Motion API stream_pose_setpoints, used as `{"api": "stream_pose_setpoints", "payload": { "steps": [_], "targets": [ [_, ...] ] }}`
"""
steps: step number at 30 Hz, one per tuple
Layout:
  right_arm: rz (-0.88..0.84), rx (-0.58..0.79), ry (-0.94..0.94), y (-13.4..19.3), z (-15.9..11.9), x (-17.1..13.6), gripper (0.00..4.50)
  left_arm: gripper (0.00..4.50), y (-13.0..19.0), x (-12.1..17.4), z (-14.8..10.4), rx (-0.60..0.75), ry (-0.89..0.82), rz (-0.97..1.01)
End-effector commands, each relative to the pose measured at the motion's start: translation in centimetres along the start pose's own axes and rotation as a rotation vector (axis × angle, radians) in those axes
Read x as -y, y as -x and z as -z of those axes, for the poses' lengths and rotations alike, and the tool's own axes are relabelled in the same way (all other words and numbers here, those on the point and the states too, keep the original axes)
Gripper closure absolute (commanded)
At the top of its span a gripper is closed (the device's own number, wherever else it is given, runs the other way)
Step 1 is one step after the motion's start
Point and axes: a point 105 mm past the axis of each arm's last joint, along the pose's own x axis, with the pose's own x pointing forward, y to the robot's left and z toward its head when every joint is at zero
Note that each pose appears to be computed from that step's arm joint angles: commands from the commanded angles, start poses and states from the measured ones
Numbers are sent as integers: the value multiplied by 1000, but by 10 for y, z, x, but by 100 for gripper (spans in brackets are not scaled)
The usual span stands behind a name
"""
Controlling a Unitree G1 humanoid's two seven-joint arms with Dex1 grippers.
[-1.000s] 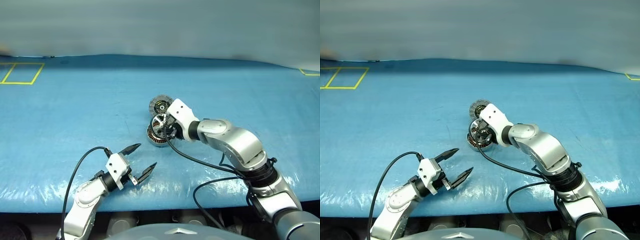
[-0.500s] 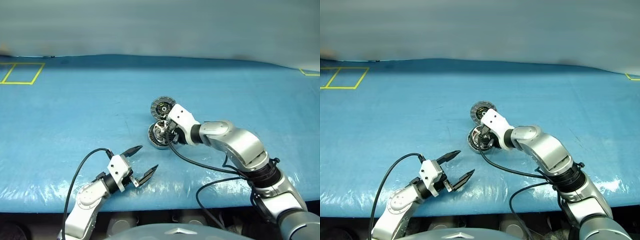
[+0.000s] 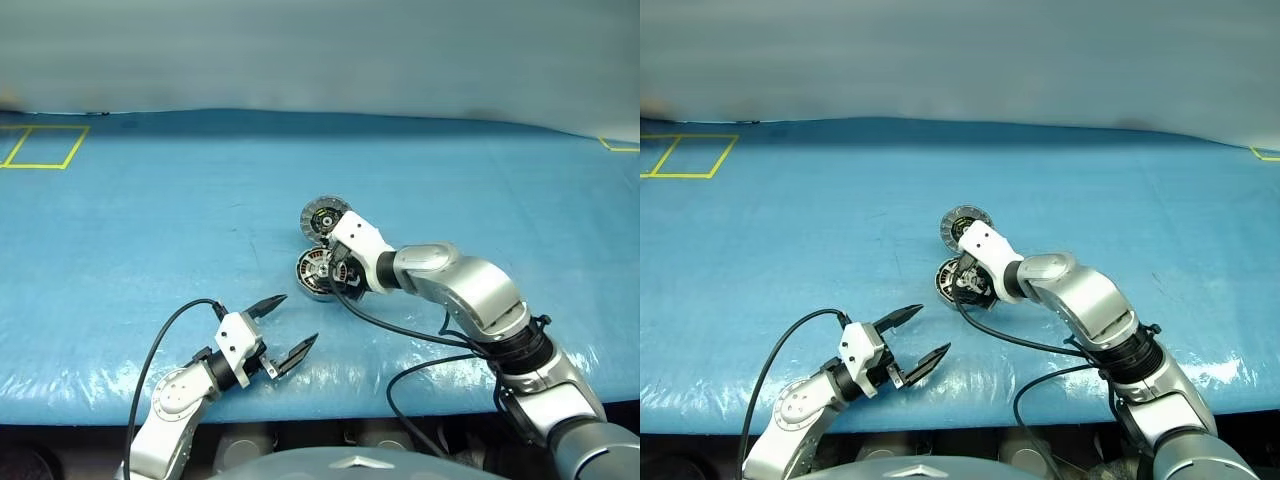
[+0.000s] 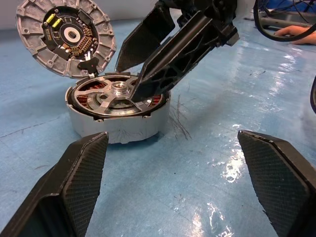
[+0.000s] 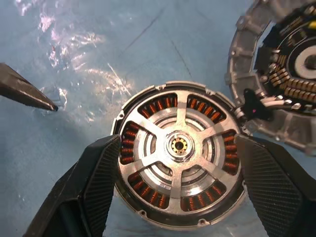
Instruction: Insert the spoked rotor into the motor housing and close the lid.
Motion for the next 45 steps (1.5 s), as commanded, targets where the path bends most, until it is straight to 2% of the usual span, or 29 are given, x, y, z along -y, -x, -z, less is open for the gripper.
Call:
{"api": "stream_pose_setpoints", "payload": {
  "steps": [1, 6, 10, 13, 16, 20, 26, 29, 35, 40, 45],
  "targets": [
    [47, 1, 62, 30, -4, 13, 153, 0, 0, 1, -5, 22, -13, -5],
    [205, -130, 115, 50, 10, 56, 323, 0, -2, -4, -6, 34, -43, -63],
    [298, -109, 166, 40, 2, 88, 449, 0, -5, -2, -7, 48, -48, -80],
    [370, -91, 227, 22, -1, 115, 449, 0, -7, 0, -7, 61, -59, -81],
    [358, -23, 247, 1, -9, 130, 449, 0, -8, 1, -9, 75, -67, -87],
    [253, 131, 225, -24, -25, 128, 449, 0, -9, 3, -8, 74, -70, -83],
    [-16, 313, -30, -42, -41, 109, 449, 0, -8, 8, -5, 70, -65, -71],
    [-216, 331, -164, -43, -43, 92, 449, 0, -7, 9, -4, 72, -48, -74],
    [-465, 287, -250, -36, -34, 64, 449, 0, -4, 11, -2, 67, -33, -80],
    [-539, 259, -257, -34, -23, 47, 449, 0, -3, 12, -2, 69, -18, -75],
    [-540, 245, -282, -37, -5, 28, 449, 0, -4, 12, -3, 67, -10, -56]
  ]
}}
